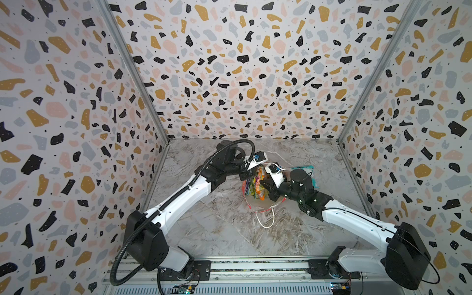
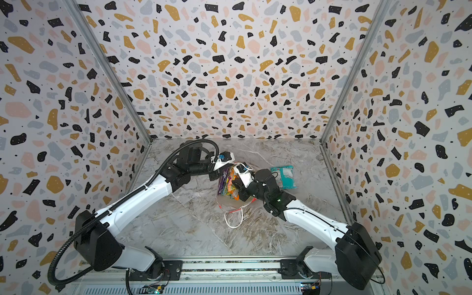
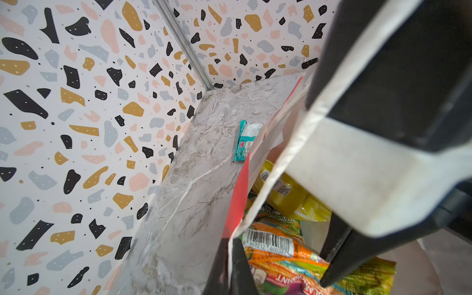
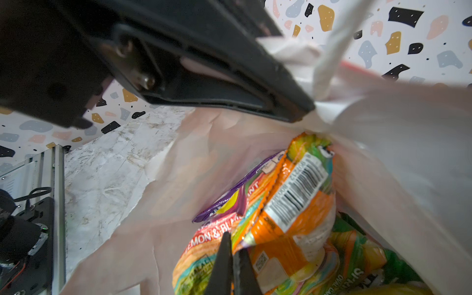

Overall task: Take the snacks out of the paper bag
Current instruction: Pick up the snack from the paper bag.

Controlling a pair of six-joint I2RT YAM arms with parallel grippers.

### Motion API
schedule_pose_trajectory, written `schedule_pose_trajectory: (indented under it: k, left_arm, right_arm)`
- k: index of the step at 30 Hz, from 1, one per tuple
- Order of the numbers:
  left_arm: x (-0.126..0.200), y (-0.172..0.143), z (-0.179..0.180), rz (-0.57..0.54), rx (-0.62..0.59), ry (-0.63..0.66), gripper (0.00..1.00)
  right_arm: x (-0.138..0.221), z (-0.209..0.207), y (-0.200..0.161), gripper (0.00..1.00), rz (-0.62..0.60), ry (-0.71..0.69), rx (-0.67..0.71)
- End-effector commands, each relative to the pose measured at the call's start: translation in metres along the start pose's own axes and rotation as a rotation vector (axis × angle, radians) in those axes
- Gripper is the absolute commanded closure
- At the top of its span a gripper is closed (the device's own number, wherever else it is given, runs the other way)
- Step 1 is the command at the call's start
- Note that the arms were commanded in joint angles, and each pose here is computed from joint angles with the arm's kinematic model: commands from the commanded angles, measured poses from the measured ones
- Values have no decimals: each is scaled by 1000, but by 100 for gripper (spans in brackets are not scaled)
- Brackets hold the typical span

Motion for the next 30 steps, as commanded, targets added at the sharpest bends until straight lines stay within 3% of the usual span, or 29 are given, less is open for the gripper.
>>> schedule_pose_trajectory:
  k: [1,12,17,26,30]
  left_arm:
    - [10,9,7,-20,2,88,100]
    - [24,9,16,1,40,286,100]
    - [27,10,14,-17,43,305,100]
    - [26,6,17,14,71,350,100]
    - [29,10,19,-3,71,366,100]
  right_arm:
    - [12,11,37,100,-111,82,12]
    - [10,12,23,100,47,288,-57]
    - [-6,10,18,100,144,345,-86]
    - [-5,15,10,100,149,311,-22]
    - [-7,17,3,100,188,369,-33]
Point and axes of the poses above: each gripper's point midway between its finger pads, its own x axis back along the fingers, its own z axis along the line the jaws close on, y = z × x, the point moved 10 cm from there along x, back along the fingers, and after that the axes turned 12 degrees about -x, right-handed, at the moved point
